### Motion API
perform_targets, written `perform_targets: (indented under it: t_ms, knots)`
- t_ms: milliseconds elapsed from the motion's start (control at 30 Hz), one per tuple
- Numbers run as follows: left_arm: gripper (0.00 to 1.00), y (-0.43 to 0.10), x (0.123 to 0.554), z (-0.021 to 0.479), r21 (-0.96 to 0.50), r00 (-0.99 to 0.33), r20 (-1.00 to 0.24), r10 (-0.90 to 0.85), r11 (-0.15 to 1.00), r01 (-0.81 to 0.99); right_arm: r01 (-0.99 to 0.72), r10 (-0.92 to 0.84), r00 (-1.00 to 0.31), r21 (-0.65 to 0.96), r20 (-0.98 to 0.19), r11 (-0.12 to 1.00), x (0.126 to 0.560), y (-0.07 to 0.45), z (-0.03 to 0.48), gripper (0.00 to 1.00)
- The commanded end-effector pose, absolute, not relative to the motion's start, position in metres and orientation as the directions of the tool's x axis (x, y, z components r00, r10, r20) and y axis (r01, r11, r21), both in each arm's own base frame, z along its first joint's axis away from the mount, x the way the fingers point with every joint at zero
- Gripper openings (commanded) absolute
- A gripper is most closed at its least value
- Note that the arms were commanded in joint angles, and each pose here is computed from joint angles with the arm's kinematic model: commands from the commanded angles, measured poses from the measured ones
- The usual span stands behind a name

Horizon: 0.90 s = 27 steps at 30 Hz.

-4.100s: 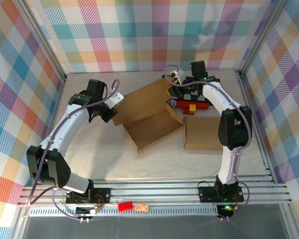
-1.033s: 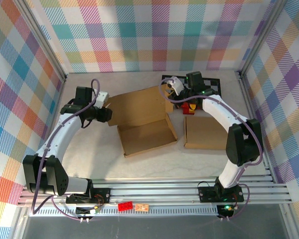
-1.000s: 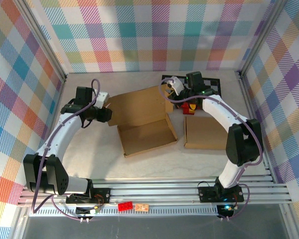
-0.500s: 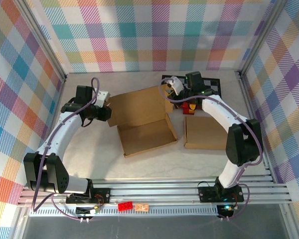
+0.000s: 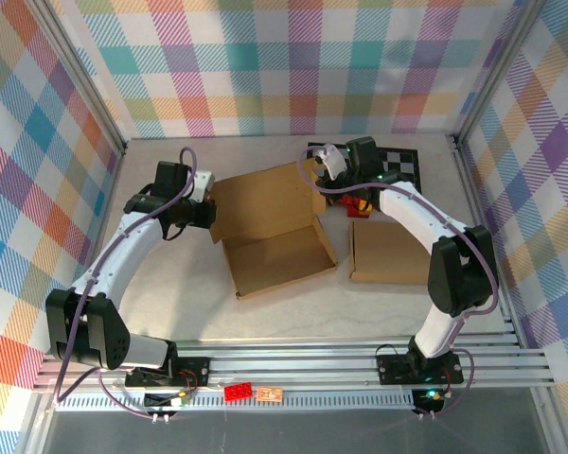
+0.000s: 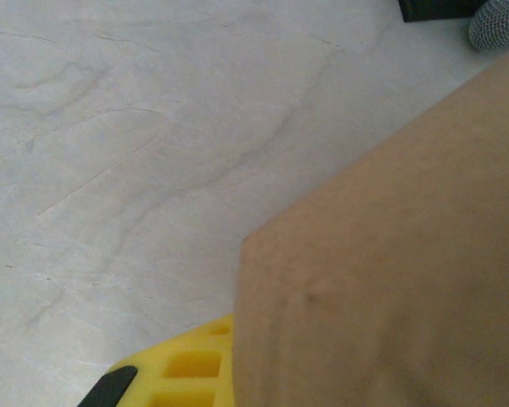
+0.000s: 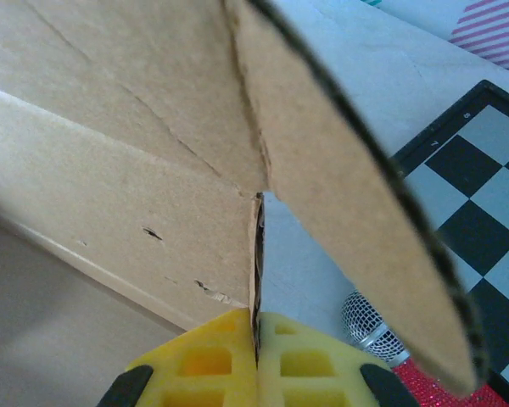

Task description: Fold the paper box

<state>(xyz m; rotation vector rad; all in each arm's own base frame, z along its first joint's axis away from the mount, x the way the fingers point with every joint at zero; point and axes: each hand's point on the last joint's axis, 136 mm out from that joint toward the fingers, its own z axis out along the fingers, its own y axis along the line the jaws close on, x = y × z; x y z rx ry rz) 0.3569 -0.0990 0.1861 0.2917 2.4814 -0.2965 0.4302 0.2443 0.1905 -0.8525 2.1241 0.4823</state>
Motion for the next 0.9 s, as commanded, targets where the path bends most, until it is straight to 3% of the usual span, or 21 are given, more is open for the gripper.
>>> perform_targets:
  t_ms: [0, 333, 633, 867]
  knots:
    - [0.09, -0.092, 0.375, 0.209, -0.144, -0.757, -0.653, 0.02, 0.978, 0.15, -0.661, -0.313, -0.49, 0.113, -0.813, 0.742, 0.43, 0.259, 0.215, 0.0]
    - [0.07, -0.081, 0.403, 0.226, -0.135, -0.696, -0.713, -0.08, 0.99, 0.025, -0.549, -0.176, -0.518, 0.167, -0.837, 0.819, 0.431, 0.293, 0.227, 0.0]
    - [0.07, -0.07, 0.449, 0.249, -0.16, -0.525, -0.839, -0.144, 0.987, -0.016, -0.529, 0.007, -0.343, 0.199, -0.939, 0.825, 0.478, 0.318, 0.253, 0.0]
    - [0.08, -0.086, 0.458, 0.24, -0.226, -0.457, -0.876, -0.156, 0.969, 0.103, -0.536, 0.103, -0.247, 0.224, -0.964, 0.814, 0.486, 0.327, 0.249, 0.0]
